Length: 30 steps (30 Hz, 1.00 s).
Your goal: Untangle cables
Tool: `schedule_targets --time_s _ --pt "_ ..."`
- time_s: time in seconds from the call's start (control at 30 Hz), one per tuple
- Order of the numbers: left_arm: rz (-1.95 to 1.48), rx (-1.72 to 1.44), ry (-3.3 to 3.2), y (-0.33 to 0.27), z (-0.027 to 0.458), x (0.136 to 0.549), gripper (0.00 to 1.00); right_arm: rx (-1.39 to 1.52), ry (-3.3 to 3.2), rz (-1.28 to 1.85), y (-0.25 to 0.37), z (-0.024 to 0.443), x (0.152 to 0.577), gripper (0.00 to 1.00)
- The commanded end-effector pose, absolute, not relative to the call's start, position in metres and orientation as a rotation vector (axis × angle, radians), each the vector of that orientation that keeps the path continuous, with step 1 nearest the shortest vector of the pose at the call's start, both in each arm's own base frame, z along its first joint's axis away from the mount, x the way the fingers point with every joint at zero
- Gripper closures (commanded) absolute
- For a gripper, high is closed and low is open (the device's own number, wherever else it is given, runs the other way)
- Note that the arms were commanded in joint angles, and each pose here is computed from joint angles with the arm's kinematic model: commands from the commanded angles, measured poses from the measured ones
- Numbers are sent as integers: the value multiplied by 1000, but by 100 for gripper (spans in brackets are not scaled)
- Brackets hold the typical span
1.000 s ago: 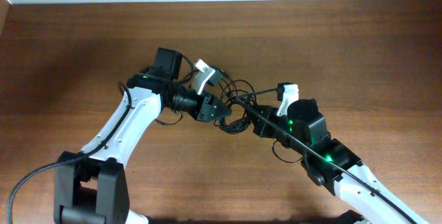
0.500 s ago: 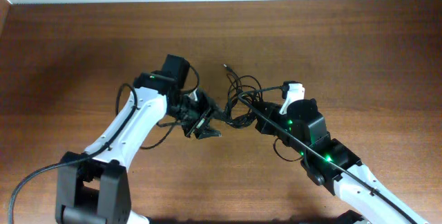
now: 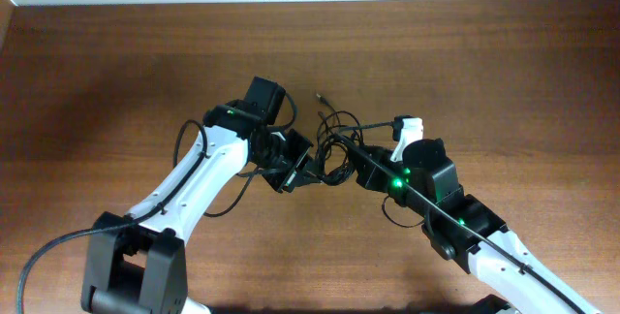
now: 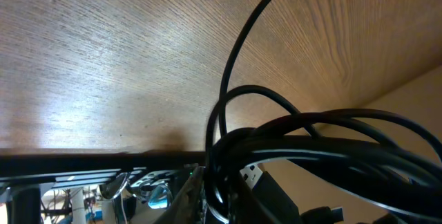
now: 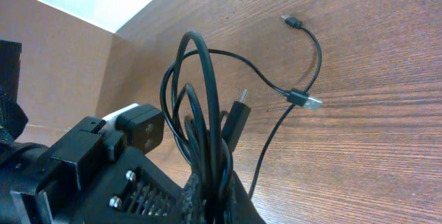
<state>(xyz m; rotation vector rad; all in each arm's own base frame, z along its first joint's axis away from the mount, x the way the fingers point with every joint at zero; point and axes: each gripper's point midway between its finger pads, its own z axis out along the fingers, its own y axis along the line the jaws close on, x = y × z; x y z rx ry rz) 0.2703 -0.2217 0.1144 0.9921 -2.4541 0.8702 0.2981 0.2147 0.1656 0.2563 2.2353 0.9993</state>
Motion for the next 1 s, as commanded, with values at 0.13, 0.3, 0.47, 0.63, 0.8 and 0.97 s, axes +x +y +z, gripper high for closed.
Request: schedule_targets --time_s 0.13,0.3,0.47,0.63,0.8,0.97 --pt "947 974 -2543 -218 117 291 100 333 2415 998 212 137 273 96" --pt "1076 1028 -2583 -205 124 325 100 394 2694 822 188 90 229 96" --pt "1066 1171 -2604 -173 120 345 100 259 2729 907 199 93 218 96" --pt "1076 1318 -2576 -137 119 361 100 6 2720 1145 226 111 200 96" --pt "990 1138 -2692 -137 111 344 98 -118 2527 1229 243 138 222 96" --pt "1170 537 -2802 -158 123 319 55 -123 2345 1197 248 161 253 96"
